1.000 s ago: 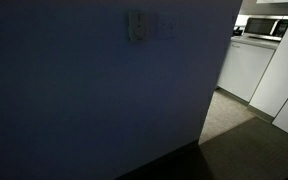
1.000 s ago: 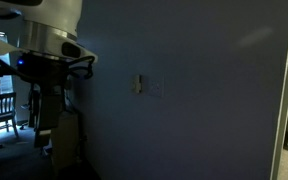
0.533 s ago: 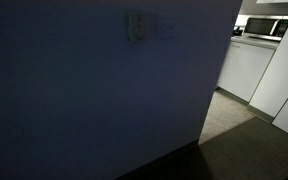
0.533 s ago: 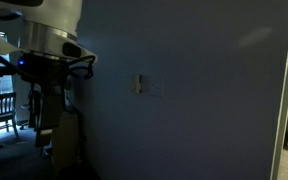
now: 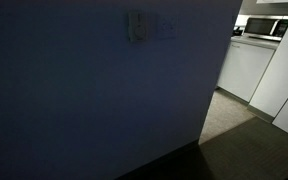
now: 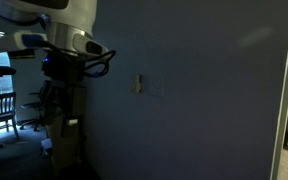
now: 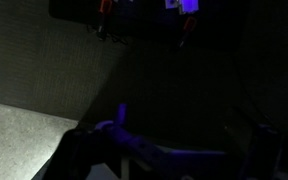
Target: Turn on the light switch on the left
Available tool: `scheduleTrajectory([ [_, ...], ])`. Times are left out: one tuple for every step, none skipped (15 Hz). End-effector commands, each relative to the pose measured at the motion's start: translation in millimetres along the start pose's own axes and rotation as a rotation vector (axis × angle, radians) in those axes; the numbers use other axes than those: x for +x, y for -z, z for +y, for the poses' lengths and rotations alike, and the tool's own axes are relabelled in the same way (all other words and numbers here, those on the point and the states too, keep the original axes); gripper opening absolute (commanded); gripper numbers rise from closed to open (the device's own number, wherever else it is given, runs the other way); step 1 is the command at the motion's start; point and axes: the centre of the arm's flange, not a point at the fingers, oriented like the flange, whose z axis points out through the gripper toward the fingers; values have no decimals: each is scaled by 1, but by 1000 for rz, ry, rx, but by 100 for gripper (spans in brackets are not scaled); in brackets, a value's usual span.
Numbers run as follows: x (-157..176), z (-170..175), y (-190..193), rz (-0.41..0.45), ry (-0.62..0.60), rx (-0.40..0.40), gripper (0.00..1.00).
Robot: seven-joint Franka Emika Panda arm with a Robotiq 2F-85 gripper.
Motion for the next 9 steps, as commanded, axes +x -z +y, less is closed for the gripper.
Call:
scheduleTrajectory([
  [45, -2, 17, -67, 122, -71, 100],
  [55, -5, 20, -77, 157, -88, 100],
  [66, -9, 23, -89, 190, -107, 100],
  [76, -13, 25, -97, 222, -125, 100],
  [87, -18, 28, -108, 254, -145, 100],
  [98, -23, 30, -117, 291, -167, 100],
  [109, -29, 32, -126, 333, -190, 100],
  [120, -35, 34, -135, 373, -212, 100],
  [130, -40, 36, -140, 411, -236, 100],
])
